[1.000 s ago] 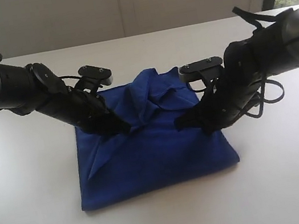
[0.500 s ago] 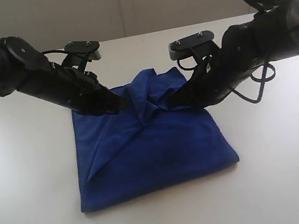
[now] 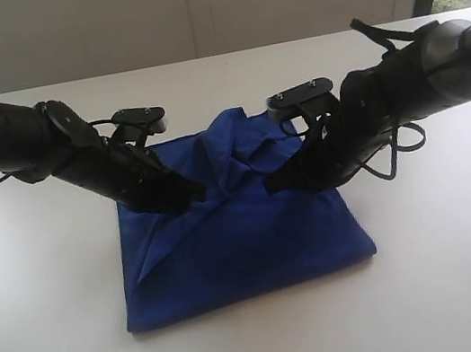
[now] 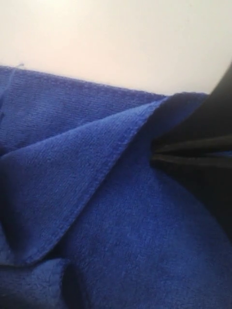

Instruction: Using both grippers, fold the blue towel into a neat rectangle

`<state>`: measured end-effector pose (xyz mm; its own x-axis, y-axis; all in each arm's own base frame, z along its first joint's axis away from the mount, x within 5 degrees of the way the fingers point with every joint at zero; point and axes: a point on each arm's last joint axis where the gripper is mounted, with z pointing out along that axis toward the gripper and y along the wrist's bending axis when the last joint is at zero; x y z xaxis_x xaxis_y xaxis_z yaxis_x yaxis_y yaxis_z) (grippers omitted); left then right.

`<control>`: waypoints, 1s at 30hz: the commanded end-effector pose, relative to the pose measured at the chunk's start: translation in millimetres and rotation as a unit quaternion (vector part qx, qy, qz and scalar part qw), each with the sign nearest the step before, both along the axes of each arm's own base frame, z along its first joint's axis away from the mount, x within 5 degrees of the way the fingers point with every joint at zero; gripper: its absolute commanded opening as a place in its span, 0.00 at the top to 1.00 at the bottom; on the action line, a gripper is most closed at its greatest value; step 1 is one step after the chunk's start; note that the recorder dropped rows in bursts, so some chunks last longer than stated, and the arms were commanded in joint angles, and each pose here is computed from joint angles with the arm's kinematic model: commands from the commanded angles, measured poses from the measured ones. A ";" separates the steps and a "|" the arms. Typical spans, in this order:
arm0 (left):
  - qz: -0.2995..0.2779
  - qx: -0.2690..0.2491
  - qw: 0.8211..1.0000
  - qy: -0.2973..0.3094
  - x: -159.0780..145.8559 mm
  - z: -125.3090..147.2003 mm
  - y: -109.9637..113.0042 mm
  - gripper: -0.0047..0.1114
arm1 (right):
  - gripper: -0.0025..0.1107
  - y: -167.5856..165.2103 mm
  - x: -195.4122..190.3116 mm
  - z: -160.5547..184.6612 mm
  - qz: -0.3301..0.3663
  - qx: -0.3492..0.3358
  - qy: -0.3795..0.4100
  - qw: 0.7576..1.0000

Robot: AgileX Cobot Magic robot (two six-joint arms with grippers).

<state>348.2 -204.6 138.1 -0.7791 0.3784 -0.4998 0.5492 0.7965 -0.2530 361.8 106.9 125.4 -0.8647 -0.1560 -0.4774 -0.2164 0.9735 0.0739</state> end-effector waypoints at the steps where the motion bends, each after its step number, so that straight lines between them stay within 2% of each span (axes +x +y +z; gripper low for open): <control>1: 0.009 0.010 1.000 0.017 0.7 -19.3 0.5 0.96 | 0.98 -0.6 -0.5 -3.0 0.006 -0.007 0.008 1.000; 6: 0.005 0.005 1.000 0.006 8.0 -14.9 -4.5 0.96 | 0.98 -5.0 -1.7 -4.2 0.006 -0.021 0.019 1.000; 14: -0.010 -0.003 1.000 -0.010 8.3 -6.8 -19.1 0.96 | 0.98 -35.5 1.0 -6.2 -0.037 -0.041 0.042 0.998; 23: 0.000 -0.005 0.999 -0.037 9.8 -3.7 -25.1 0.96 | 0.98 -36.6 -1.5 -6.4 -0.036 -0.046 0.056 0.997; 26: -0.008 -0.013 0.999 -0.037 9.7 5.2 -28.1 0.96 | 0.98 -36.3 -0.3 3.8 -0.037 -0.041 0.036 0.998; 30: -0.014 -0.032 0.997 -0.063 12.4 33.2 -31.0 0.96 | 0.98 -36.2 0.0 26.8 -0.038 -0.032 -0.001 0.999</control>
